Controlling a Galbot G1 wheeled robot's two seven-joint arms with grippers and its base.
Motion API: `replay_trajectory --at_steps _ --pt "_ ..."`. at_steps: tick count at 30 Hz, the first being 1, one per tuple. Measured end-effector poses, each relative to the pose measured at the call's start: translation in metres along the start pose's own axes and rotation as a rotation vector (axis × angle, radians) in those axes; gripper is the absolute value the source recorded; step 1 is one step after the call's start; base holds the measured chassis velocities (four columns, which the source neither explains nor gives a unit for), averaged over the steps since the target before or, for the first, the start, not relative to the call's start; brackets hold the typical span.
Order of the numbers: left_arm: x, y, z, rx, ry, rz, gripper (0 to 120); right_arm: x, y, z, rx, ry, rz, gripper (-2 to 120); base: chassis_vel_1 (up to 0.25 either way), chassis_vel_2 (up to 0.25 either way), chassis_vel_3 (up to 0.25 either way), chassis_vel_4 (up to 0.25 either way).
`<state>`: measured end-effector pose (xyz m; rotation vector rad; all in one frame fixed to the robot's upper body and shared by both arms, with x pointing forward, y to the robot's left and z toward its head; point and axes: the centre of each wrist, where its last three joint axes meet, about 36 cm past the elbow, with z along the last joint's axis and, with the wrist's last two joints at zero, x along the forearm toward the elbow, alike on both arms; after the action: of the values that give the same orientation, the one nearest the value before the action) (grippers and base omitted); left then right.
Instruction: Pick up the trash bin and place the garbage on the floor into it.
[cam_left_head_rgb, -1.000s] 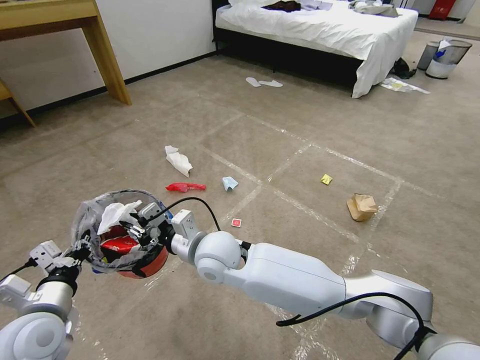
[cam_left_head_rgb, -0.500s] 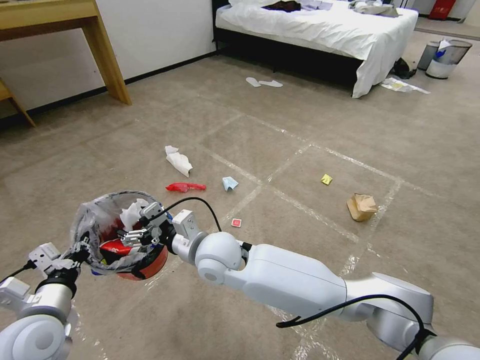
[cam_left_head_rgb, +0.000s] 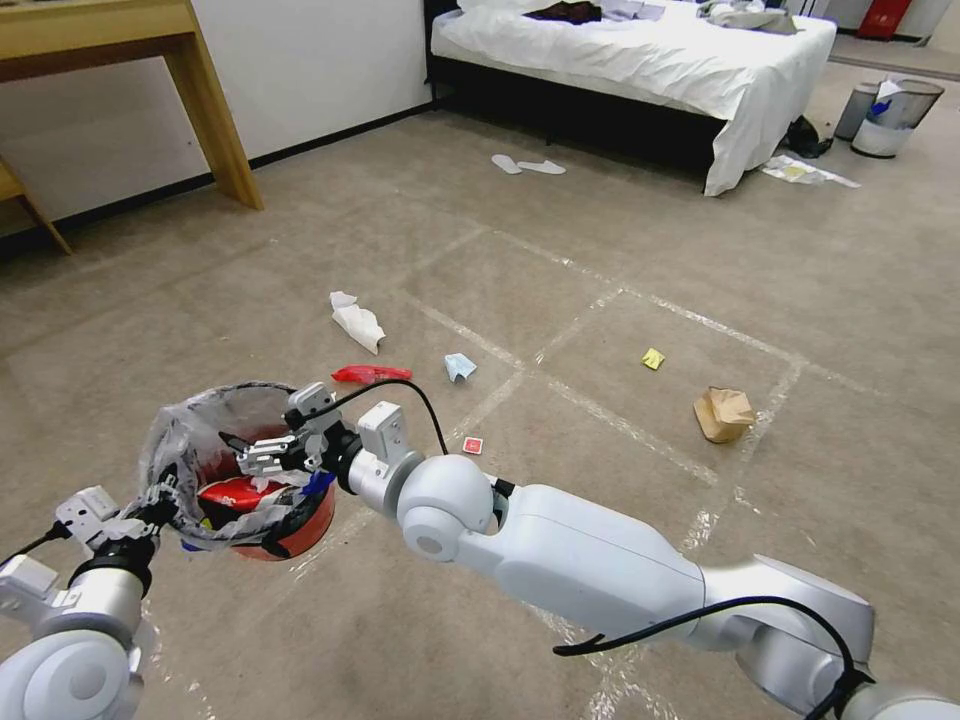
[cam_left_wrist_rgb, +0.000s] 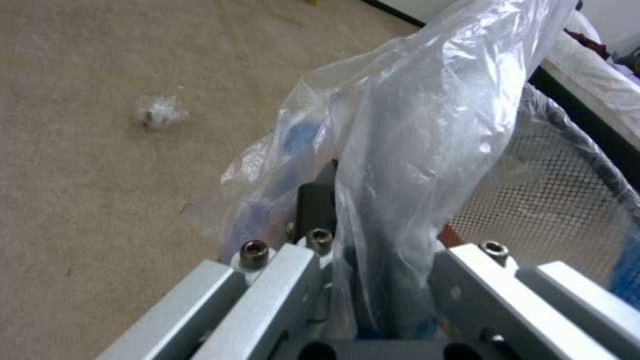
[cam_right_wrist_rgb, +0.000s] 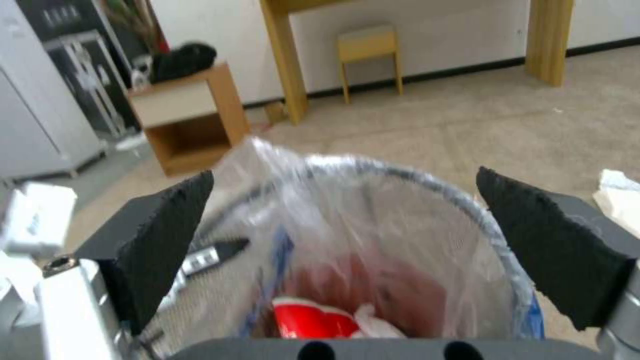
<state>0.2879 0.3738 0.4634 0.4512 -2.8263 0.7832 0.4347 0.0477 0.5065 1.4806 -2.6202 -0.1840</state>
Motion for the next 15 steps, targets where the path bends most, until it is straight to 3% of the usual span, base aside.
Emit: replay_trajectory --at_steps 15 --pt "0.001 0.0005 0.0019 0.003 0.002 -0.006 4 0.0104 -0.0056 0.003 -0.102 -0.138 -0.018 100 0.0 0.0 0.0 0.0"
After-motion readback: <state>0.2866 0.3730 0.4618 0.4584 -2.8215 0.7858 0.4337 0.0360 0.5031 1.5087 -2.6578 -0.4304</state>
